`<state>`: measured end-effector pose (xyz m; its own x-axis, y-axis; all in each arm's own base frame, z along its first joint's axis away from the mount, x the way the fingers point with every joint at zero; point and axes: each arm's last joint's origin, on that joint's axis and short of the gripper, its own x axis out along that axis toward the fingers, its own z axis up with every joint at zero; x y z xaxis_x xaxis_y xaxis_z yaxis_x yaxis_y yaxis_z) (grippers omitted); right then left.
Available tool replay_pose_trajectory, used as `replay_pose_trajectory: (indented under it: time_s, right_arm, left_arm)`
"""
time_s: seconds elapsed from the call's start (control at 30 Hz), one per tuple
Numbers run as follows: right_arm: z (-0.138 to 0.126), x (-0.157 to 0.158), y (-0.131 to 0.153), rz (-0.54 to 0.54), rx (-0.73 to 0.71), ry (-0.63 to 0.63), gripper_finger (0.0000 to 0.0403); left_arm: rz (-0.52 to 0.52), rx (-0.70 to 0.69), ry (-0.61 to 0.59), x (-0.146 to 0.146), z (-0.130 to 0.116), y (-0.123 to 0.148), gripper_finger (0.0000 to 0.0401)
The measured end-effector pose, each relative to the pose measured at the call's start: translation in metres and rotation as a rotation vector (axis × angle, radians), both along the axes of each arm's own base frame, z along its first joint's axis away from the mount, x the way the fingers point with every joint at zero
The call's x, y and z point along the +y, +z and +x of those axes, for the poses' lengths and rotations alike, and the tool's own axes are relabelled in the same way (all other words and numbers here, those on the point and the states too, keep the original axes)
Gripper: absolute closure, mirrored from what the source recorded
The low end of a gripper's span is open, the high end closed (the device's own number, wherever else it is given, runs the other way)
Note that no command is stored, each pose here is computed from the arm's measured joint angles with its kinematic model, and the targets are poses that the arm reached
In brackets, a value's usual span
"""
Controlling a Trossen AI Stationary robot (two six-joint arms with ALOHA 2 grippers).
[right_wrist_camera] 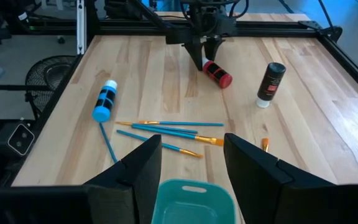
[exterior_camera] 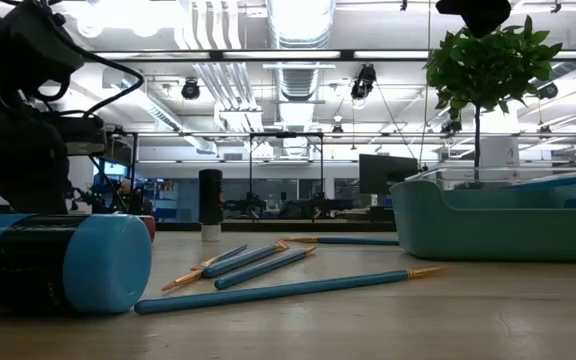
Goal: Pick & Place Paint Supplies
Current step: Put the red paint bottle into the green bin
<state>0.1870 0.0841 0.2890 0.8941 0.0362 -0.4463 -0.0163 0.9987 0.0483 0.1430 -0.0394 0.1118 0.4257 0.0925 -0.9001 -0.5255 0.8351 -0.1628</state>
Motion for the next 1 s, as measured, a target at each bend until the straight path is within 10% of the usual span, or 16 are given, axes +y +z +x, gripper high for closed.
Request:
replay_pose_trajectory:
  time_s: [0.7, 1.0]
  right_arm:
    - [-0.001, 0.002, 0.000, 0.003, 0.000, 0.014, 0.0232]
    - [0.001, 0.005, 0.005, -0.004, -0.047, 0.092, 0.0232]
  left_arm:
    - [0.014, -0.015, 0.017, -0.001, -0.002, -0.002, 0.0281]
    - [0.009, -0.086, -0.160, -0.011, 0.020, 0.029, 0.0281]
